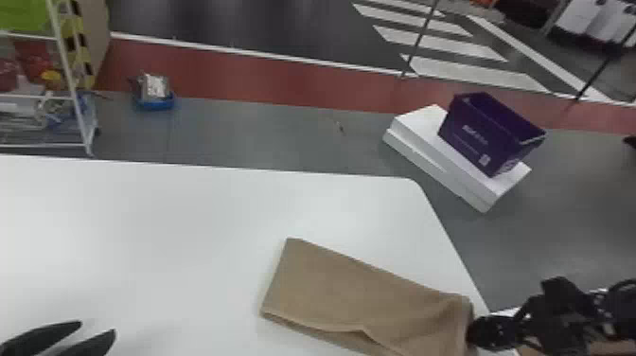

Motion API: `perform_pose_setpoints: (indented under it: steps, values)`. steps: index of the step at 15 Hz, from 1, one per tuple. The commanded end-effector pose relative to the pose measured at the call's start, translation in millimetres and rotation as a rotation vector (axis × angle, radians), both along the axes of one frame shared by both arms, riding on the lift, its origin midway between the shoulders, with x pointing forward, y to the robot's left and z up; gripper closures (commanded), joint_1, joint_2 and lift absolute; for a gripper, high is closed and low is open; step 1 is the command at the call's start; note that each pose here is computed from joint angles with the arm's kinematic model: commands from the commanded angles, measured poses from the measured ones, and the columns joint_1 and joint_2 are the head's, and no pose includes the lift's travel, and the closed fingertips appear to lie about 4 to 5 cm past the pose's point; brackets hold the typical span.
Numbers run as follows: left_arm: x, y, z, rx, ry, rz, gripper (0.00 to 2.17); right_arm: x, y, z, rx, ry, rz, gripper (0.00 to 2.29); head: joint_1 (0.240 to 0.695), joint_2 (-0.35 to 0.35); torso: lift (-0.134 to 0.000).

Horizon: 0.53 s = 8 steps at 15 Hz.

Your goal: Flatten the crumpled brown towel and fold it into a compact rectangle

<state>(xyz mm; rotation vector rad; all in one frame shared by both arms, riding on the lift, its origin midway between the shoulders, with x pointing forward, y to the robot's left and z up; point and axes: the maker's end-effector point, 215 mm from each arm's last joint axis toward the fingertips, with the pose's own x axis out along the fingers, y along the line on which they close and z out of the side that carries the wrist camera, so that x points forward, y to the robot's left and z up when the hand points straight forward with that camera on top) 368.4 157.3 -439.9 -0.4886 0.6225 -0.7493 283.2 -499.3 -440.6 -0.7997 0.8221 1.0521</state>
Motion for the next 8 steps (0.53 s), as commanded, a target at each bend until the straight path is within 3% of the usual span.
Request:
perform_pose_setpoints:
  steps: [1,5,8]
  values:
    - [-1.1,-0.8,1.1,-0.004,-0.002,-0.002,0.08,10.7,5.6,-4.5,0.004,0.006,0.0,1.29,0.695,-0.35,-0.124]
    - [-3.8,0.2,3.2,-0.003,-0.005,0.0,0.08,31.4,13.0,-15.5,-0.006,0.03,-0.029,1.29,0.695,-0.35,-0.124]
    - [-3.5,-2.1,5.1,-0.003,-0.009,-0.005,0.08,58.6,21.6,-4.7,0.024,-0.006,-0.061,1.29,0.695,-0.35,-0.124]
